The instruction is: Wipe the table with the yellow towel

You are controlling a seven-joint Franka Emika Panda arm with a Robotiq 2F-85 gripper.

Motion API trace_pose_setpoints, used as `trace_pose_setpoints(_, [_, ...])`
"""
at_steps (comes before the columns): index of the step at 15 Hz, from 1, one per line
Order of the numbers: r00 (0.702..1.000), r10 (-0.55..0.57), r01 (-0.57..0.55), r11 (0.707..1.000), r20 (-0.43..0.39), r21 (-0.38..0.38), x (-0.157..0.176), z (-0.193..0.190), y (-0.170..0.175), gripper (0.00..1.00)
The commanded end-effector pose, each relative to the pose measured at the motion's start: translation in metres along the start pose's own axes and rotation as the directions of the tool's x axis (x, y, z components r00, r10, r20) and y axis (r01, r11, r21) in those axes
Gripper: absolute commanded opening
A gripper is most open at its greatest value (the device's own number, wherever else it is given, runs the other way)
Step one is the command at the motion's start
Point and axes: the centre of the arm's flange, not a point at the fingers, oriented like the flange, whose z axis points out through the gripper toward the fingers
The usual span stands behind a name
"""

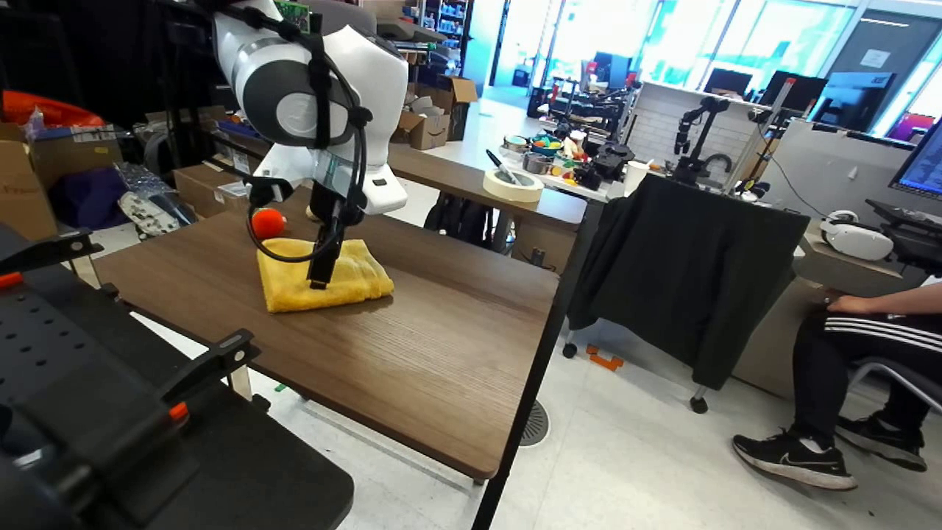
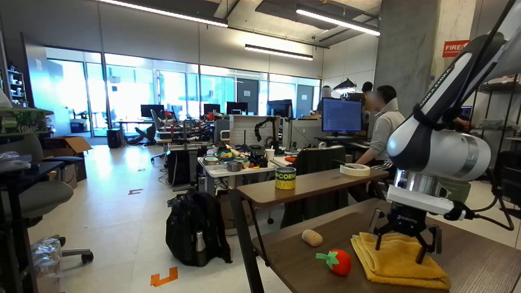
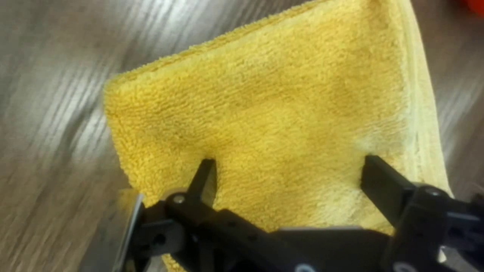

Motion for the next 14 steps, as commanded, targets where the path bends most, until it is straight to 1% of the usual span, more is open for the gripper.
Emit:
trace_pose_setpoints(1, [0.984,-0.161,0.167,0.983,0.078,-0.079,-0.016,-0.006,0.021,1.0])
trace_pose_setpoints(2, [0.975,-0.2,0.21,0.972,0.097,-0.109,-0.017,-0.004,0.023,1.0])
trace_pose_setpoints(4, [0.961,-0.253,0.271,0.942,0.112,-0.196,-0.019,-0.003,0.029,1.0])
trace_pose_setpoints(6, [0.953,-0.288,0.303,0.908,0.095,-0.287,-0.021,-0.014,0.033,1.0])
trace_pose_setpoints(8, [0.941,-0.337,0.329,0.87,0.044,-0.367,-0.024,-0.032,0.037,1.0])
trace_pose_setpoints(9, [0.931,-0.366,0.334,0.858,-0.008,-0.391,-0.027,-0.036,0.038,1.0])
trace_pose_setpoints(10, [0.919,-0.39,0.335,0.855,-0.064,-0.396,-0.031,-0.039,0.036,1.0])
trace_pose_setpoints(11, [0.916,-0.38,0.322,0.888,-0.129,-0.329,-0.034,-0.04,0.032,1.0])
trace_pose_setpoints(12, [0.925,-0.347,0.303,0.918,-0.154,-0.255,-0.038,-0.042,0.026,1.0])
trace_pose_setpoints(13, [0.926,-0.366,0.322,0.892,-0.091,-0.318,-0.018,-0.031,0.022,1.0])
trace_pose_setpoints(14, [0.924,-0.365,0.318,0.901,-0.118,-0.295,-0.023,-0.033,0.018,1.0])
